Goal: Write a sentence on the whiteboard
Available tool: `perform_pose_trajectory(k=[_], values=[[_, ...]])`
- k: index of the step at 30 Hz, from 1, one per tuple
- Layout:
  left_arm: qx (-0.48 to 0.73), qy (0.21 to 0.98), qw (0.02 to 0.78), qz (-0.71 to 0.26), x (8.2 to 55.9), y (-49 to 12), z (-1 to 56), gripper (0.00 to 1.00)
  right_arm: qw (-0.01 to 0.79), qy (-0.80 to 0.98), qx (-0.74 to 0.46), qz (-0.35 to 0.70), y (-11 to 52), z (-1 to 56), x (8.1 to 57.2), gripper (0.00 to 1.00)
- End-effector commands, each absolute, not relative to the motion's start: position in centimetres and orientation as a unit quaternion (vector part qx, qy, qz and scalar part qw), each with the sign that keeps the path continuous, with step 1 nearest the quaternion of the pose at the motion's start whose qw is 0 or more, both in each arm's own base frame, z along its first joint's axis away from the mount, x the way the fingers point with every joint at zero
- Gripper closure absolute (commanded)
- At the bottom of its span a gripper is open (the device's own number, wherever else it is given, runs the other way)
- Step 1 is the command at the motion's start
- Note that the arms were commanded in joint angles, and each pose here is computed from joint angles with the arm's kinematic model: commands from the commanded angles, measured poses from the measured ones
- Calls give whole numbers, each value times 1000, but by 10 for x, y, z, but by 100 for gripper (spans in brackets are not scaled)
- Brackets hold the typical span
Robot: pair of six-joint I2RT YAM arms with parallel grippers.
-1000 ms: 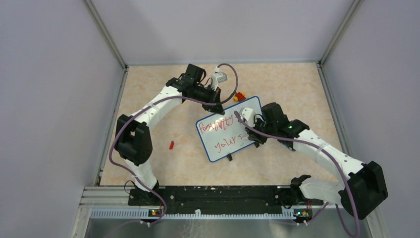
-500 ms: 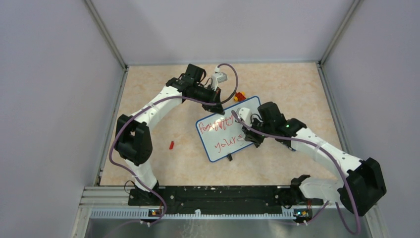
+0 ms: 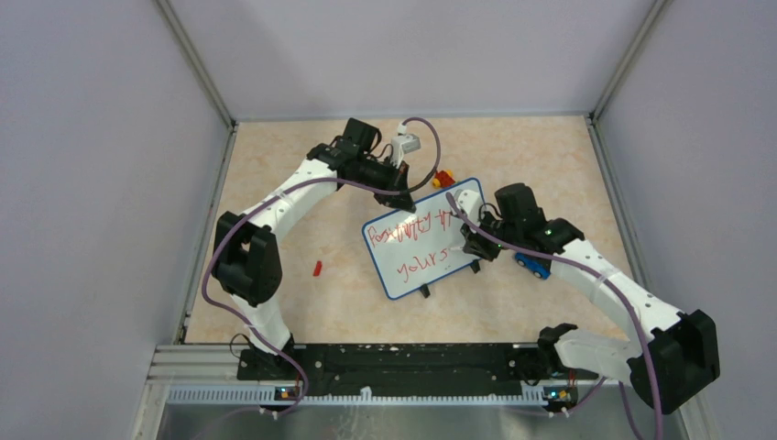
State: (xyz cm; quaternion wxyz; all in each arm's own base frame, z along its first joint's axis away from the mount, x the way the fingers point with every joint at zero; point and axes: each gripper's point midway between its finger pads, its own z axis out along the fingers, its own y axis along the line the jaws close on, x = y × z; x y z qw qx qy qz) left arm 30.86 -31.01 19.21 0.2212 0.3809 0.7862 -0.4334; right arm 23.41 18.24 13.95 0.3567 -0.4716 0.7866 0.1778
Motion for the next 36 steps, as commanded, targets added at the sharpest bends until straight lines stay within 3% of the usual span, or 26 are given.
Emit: perform_pose_trajectory(k=[1,36], values=[[401,783,208,-428,296,-315,183,100,368,782,-473,171,183,146,242,100],[403,782,210,-427,295,-314,183,100,367,792,-469,137,170,133,247,100]])
